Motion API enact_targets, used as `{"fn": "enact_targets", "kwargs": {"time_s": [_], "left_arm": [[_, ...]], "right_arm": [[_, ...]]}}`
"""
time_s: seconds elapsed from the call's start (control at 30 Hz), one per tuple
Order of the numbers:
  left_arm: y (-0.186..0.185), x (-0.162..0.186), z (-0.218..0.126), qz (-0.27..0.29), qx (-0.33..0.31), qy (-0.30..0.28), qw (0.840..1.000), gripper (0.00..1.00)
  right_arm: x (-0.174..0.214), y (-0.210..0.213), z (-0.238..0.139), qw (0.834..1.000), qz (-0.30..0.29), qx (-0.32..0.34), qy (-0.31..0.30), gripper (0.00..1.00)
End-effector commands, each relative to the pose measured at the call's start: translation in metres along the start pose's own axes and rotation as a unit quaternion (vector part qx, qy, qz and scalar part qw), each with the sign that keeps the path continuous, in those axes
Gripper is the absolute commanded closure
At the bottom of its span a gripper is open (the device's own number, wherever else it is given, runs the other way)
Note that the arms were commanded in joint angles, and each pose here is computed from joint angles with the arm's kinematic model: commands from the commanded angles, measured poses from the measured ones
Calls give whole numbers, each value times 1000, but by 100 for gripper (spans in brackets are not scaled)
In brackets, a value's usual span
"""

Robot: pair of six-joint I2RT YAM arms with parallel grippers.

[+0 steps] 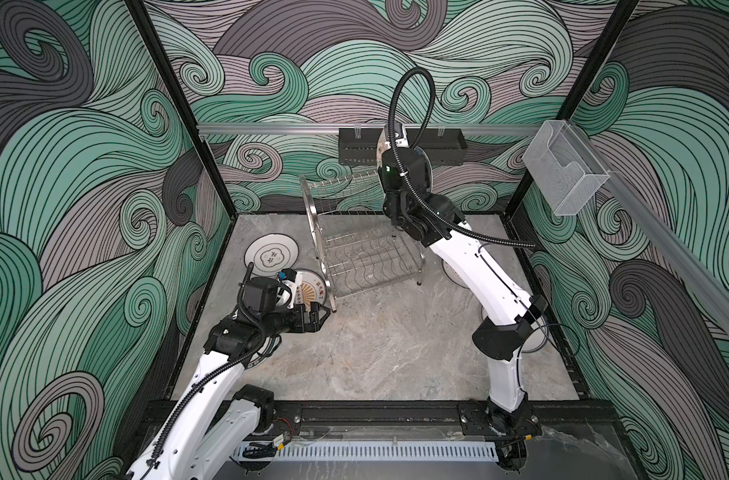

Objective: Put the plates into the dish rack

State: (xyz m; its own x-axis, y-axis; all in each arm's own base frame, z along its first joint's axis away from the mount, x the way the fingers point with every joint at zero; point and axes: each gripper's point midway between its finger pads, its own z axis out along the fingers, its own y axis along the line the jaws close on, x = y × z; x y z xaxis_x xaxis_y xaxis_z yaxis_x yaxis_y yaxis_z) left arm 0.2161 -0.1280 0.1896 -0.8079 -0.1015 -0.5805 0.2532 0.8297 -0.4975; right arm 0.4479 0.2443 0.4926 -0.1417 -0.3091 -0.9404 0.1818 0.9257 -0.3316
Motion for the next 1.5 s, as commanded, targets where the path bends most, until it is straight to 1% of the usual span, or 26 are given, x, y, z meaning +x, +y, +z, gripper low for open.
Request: {"fn": "enact_targets", "kwargs": {"time_s": [0.0,0.33,0.67,0.7,0.77,0.83,0.87,1.07,1.1,1.23,1.3,1.37,1.4,1.47], "left_arm": [[0,0,0,6,4,0,1000,1],[0,0,1,5,4,1,1000,1],[1,0,1,4,3,2,1000,1],[1,0,1,4,3,2,1000,1],[1,0,2,3,3,3,1000,1],[1,0,2,4,4,3,1000,1],[1,0,2,3,3,3,1000,1],[1,0,2,3,3,3,1000,1],[1,0,2,2,3,4,1000,1],[2,0,2,3,2,4,1000,2],[2,0,2,3,0,3,1000,1],[2,0,1,3,-2,2,1000,1],[3,0,1,3,-3,1,1000,1],[3,-2,0,4,-5,-3,1000,1]], "right_arm": [[-11,-21,1,997,69,10,-15,100],[9,-6,7,998,63,-4,4,100],[25,-14,7,998,61,1,21,100],[26,-13,6,998,59,-1,23,98],[27,-14,4,998,58,-3,23,87],[30,-16,3,998,55,-4,25,82],[31,-17,2,998,54,-3,26,77],[35,-19,-3,998,51,-9,28,65],[34,-19,-5,998,50,-12,27,62],[25,-16,-15,998,47,-37,18,51],[21,-16,-22,997,47,-58,14,43],[19,-18,-29,995,51,-81,14,38],[18,-20,-33,994,56,-92,12,34],[14,-25,-42,992,65,-112,4,23]]}}
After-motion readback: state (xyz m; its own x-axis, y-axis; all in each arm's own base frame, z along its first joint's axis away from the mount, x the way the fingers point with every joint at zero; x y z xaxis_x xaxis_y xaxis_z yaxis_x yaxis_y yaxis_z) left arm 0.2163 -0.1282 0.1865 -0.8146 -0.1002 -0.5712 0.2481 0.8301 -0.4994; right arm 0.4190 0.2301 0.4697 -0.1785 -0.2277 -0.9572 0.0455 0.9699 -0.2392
